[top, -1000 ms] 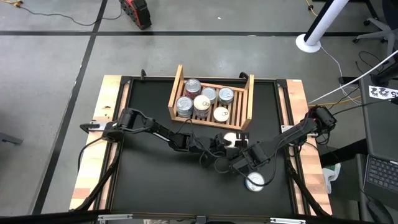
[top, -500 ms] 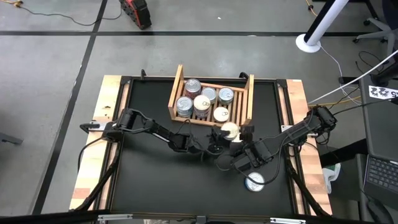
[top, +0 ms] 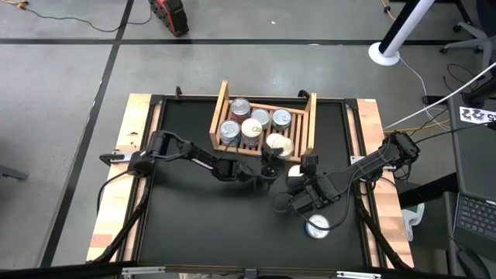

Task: Stack canned seafood by type on shelf
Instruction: Stack the blue tuna can on top of the other blue tuna can on the shelf

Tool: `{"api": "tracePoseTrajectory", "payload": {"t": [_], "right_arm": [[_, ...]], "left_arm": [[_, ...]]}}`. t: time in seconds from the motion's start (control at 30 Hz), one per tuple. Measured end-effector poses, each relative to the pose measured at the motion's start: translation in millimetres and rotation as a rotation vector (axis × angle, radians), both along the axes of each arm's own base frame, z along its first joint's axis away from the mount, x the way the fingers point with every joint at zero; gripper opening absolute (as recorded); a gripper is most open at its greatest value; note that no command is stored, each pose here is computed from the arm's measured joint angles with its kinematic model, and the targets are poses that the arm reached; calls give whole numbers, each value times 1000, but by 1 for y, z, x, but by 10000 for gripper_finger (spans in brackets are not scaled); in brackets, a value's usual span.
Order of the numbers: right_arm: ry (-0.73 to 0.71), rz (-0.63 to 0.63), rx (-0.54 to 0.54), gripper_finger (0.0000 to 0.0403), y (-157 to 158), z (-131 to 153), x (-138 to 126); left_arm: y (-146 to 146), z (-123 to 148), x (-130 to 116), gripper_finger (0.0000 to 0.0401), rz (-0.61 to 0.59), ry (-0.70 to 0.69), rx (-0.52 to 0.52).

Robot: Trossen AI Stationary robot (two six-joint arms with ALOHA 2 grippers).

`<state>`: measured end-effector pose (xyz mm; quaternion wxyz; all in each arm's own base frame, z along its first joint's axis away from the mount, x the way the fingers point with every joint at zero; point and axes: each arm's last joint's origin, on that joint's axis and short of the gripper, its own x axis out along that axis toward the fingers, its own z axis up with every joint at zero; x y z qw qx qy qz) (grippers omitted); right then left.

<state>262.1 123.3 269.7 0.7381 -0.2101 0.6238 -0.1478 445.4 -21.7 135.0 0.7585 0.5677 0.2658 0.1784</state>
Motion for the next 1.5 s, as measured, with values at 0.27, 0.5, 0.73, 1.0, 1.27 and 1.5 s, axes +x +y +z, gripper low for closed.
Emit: {"api": "tracePoseTrajectory", "payload": {"t": [0.27, 0.5, 0.73, 1.0, 1.27, 1.5], "right_arm": [[-5, 6, 4, 166, 0, 0, 1], [-5, 6, 4, 166, 0, 0, 1], [-8, 7, 5, 166, 1, 0, 1], [-10, 7, 6, 166, 1, 0, 1], [-10, 7, 6, 166, 1, 0, 1], [-54, 12, 30, 166, 3, -3, 6]], "left_arm": [[29, -9, -2, 198, 67, 92, -15], [40, -14, -5, 198, 90, 161, -15], [43, -14, -5, 220, 97, 157, -20], [46, -13, -5, 272, 145, 55, -133], [40, -13, -5, 279, 114, 100, -80], [34, -10, -2, 280, 125, 49, -133]]}}
